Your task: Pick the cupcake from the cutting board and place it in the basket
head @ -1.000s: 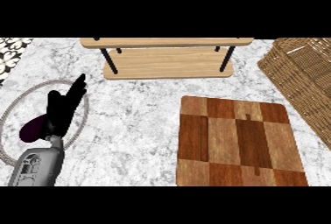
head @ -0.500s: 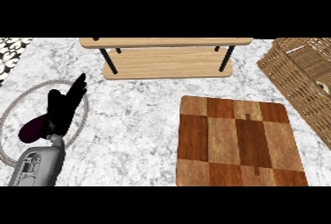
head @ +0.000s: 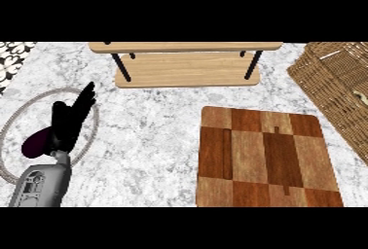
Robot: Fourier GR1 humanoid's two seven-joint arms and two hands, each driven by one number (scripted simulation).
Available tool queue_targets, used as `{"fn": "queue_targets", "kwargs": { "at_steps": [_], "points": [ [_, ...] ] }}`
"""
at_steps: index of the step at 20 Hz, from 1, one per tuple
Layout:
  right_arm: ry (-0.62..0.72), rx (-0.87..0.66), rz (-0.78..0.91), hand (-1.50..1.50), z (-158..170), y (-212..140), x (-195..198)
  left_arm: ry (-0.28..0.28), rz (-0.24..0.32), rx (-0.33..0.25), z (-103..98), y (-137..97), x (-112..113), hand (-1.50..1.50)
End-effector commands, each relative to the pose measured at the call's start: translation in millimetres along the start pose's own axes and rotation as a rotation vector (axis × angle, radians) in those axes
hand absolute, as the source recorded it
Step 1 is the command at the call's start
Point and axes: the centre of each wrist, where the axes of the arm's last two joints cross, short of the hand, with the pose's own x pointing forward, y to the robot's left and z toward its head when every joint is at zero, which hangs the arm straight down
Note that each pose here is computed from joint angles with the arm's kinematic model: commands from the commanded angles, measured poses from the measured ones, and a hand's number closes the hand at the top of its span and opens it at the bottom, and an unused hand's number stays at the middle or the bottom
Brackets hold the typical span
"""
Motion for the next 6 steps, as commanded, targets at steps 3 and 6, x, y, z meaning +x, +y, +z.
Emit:
{"fn": "queue_targets", "kwargs": {
  "at_steps": [3, 6],
  "points": [
    [0.068, -0.069, -0.067, -1.5, 37.9, -75.4, -21.0, -0.006, 0.012, 0.023, 2.3, -7.2, -0.2, 0.0],
    [0.07, -0.066, -0.066, -1.5, 55.2, -85.8, -39.7, -0.008, 0.001, 0.01, 3.9, 2.0, 3.9, 0.0]
  ]
}}
